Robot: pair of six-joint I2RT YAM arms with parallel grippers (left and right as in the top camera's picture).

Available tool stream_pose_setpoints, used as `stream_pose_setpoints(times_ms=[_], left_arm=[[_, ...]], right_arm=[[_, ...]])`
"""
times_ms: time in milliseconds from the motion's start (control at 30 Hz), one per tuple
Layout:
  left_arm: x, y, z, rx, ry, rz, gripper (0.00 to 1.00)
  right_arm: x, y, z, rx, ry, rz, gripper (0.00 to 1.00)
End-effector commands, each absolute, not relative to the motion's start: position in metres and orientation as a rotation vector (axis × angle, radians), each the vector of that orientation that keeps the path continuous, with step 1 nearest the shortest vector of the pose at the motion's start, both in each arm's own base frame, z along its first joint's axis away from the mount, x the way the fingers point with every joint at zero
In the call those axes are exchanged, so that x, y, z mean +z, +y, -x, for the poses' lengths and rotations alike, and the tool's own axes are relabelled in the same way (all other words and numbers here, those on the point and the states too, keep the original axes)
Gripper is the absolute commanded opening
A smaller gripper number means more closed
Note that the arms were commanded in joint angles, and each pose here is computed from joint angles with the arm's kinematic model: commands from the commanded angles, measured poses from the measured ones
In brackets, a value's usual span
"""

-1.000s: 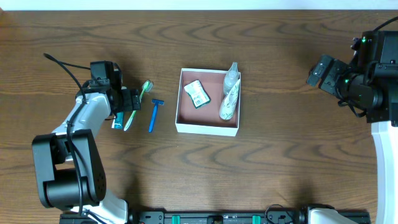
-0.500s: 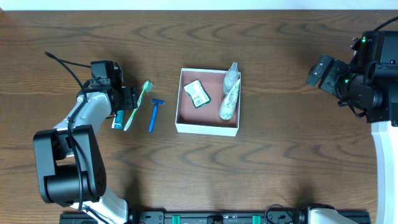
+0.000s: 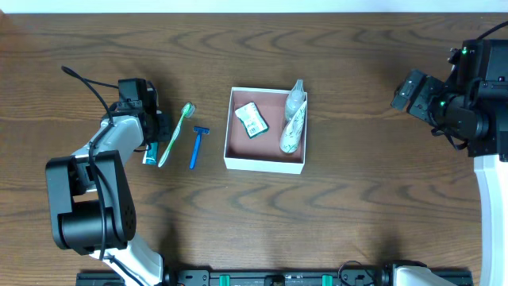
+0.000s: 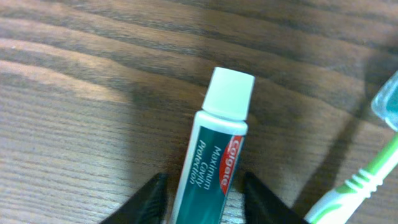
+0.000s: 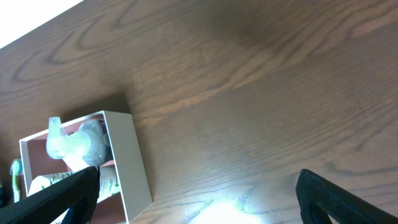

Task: Pack container
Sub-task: 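Reach the left gripper to the Colgate toothpaste and grasp it, then carry the toothpaste into the box and release it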

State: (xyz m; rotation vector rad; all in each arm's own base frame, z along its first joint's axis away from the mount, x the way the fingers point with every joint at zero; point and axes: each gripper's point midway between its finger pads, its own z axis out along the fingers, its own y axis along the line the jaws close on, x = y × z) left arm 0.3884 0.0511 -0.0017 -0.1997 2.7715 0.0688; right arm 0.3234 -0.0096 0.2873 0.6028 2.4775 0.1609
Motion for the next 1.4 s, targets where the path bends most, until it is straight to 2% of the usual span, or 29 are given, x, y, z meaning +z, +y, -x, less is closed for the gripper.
stream_pose_setpoints(times_ms=[0, 200, 367, 500, 700, 933, 1133, 1367], left_arm=[[-0.012, 0.054, -0.382, 0.086, 2.814, 0.204, 0.30], [-0.015, 0.053, -0.372, 0.083, 2.859, 0.206, 0.06], [-0.004, 0.049, -0.366, 0.071, 2.869, 0.195, 0.06], [0.030, 0.041, -0.372, 0.069, 2.795, 0.162, 0.06], [0.122, 0.010, -0.374, 0.041, 2.577, 0.052, 0.06], [0.212, -0.076, -0.348, -0.233, 2.331, -0.173, 0.06], [0.214, -0.135, -0.336, -0.353, 2.316, -0.287, 0.06], [0.187, -0.200, -0.349, -0.436, 2.301, -0.428, 0.06]], right_arm=[[0.289, -0.012, -0.323, 0.165, 2.468, -0.628, 0.99], [0.288, -0.012, -0.323, 0.165, 2.468, -0.628, 0.99], [0.289, -0.012, -0.323, 0.165, 2.468, -0.628, 0.99], [0.289, -0.012, -0.323, 0.165, 2.468, -0.628, 0.99], [0.289, -0.012, -0.323, 0.165, 2.468, -0.628, 0.99], [0.289, -0.012, -0.323, 0.165, 2.468, -0.628, 0.99], [0.288, -0.012, -0.323, 0.165, 2.469, -0.628, 0.99], [0.289, -0.012, -0.323, 0.165, 2.468, -0.628, 0.99]])
